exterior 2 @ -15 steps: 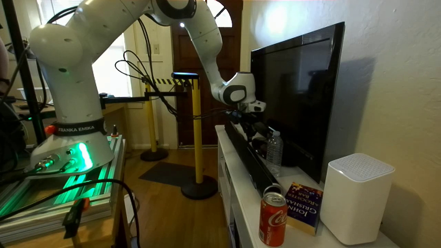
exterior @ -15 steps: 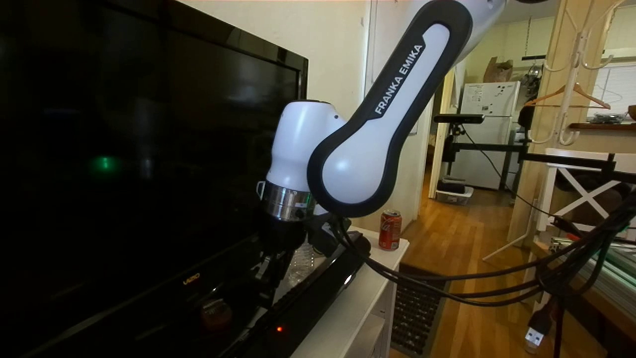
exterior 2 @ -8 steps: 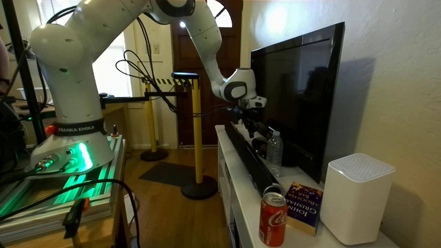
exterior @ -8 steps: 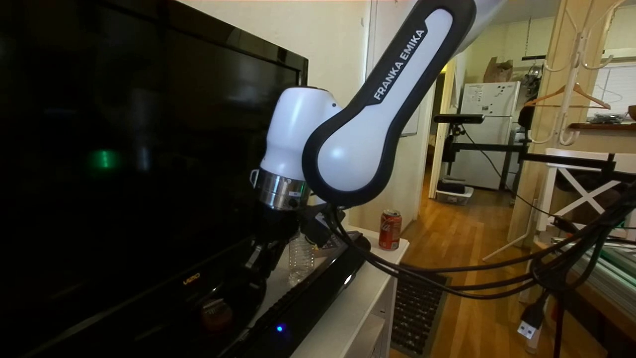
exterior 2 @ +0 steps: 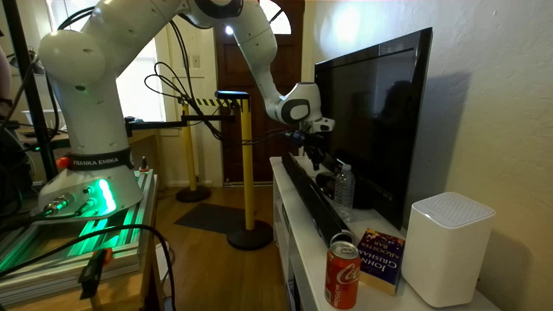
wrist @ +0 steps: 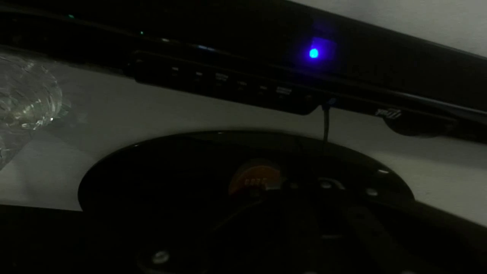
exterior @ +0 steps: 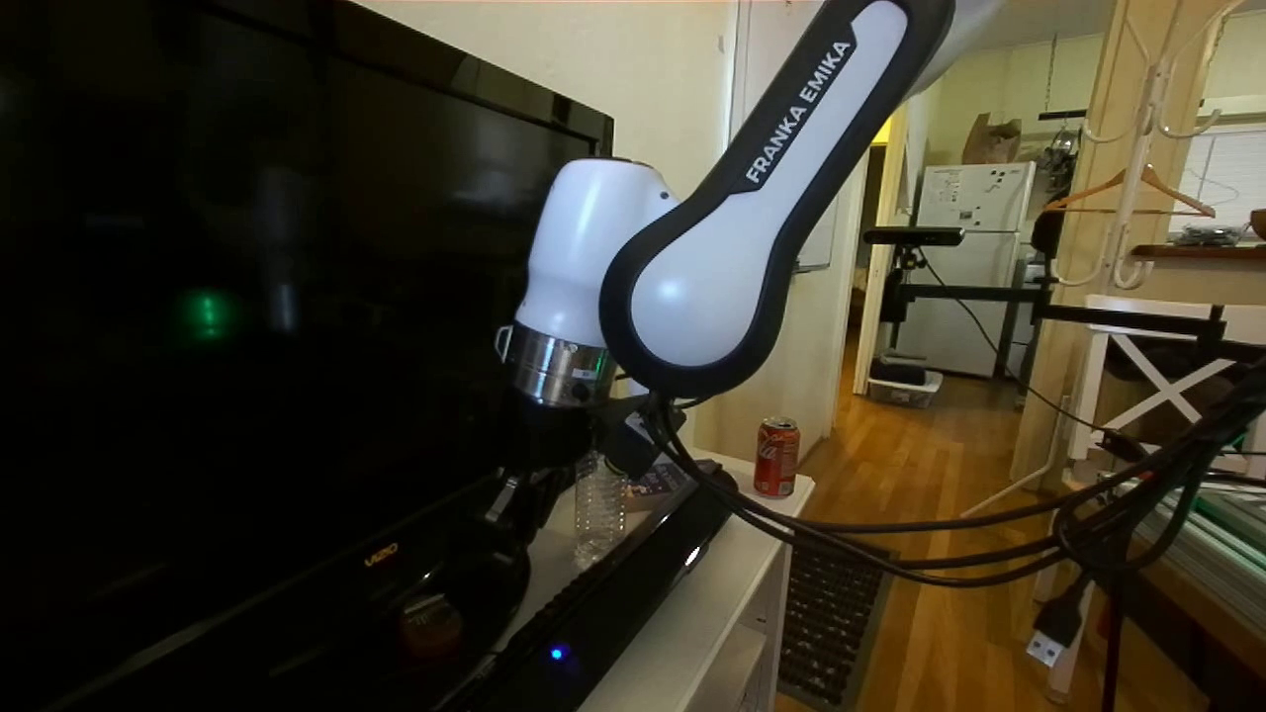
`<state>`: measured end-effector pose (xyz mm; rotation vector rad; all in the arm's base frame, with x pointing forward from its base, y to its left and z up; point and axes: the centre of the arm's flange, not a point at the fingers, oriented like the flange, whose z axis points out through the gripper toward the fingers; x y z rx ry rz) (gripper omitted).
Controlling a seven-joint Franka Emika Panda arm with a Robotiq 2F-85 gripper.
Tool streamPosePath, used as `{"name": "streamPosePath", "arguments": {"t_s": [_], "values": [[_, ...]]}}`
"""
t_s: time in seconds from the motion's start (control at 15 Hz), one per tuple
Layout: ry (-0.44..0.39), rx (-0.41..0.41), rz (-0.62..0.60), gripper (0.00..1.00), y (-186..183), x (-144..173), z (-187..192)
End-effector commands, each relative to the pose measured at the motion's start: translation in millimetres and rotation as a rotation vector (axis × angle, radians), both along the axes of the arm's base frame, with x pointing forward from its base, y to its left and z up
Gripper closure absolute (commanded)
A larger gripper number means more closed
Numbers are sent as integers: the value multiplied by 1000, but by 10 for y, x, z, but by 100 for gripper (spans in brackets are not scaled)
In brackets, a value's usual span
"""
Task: Press a button on the speaker
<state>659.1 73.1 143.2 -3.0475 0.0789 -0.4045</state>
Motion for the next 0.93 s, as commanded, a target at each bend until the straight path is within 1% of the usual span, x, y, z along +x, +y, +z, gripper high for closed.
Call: {"name": "streamPosePath", "arguments": {"t_s": [0.0,0.27,0.4,0.47,0.53,0.67,0.73,0.87], "values": [[13,-11,-13,100,18,-43,63],[18,-12,-19,100,3,-53,68],[59,-1,-31,100,15,-71,89],[84,-3,-47,74,27,-104,124],[107,6,-51,73,31,-137,154],[144,27,-62,60,82,-249,345],[160,34,-67,53,123,-300,469],[179,31,-74,38,198,-412,713]]}}
